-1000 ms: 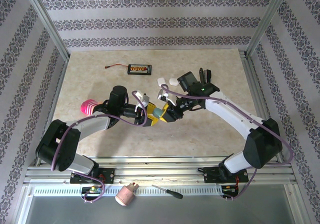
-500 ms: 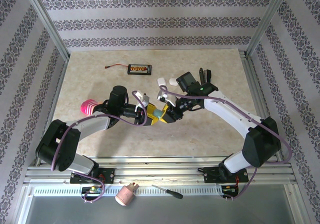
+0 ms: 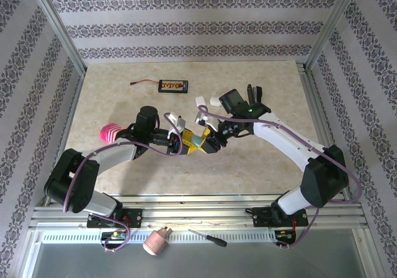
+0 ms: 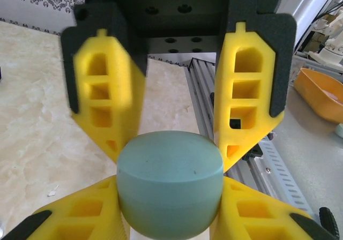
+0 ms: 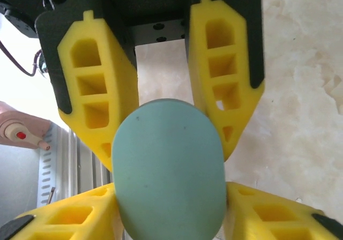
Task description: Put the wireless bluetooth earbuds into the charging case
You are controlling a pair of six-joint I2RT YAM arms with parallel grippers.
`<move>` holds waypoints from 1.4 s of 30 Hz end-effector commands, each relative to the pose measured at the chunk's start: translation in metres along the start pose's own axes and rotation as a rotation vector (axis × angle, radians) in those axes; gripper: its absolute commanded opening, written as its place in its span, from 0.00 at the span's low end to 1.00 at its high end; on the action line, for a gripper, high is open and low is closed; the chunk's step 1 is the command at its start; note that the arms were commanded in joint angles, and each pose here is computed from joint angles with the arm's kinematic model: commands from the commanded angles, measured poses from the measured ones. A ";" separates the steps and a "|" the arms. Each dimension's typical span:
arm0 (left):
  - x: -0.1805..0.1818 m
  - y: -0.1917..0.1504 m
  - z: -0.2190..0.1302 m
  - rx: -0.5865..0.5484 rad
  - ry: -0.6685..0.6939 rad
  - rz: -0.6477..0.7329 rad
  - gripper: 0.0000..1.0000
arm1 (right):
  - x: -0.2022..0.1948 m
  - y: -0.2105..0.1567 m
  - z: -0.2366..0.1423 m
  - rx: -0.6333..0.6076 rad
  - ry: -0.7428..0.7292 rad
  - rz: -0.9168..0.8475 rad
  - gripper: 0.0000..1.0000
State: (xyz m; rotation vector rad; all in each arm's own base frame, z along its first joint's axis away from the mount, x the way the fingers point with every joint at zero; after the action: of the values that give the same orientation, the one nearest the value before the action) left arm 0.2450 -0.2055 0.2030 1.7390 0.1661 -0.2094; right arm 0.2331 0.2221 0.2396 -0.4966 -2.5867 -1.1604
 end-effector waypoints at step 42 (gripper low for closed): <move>0.003 0.027 -0.006 -0.093 0.057 0.137 0.24 | -0.012 0.010 -0.037 -0.285 -0.186 0.023 0.63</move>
State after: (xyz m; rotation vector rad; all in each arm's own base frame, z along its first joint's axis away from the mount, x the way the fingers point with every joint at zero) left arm 0.2564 -0.2059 0.2181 1.7034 0.1513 -0.0460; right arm 0.2474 0.1918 0.2784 -0.7448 -2.5574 -1.5713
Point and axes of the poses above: each hand's point on the last joint's axis, 136 mm out from that joint toward the fingers, its own z axis out along the fingers, its own x axis along the line the jaws close on, y = z × x, the point moved 8 cm from there along -z, back along the fingers, and after that the axes turned 1 degree about z, right-handed, at the moved point
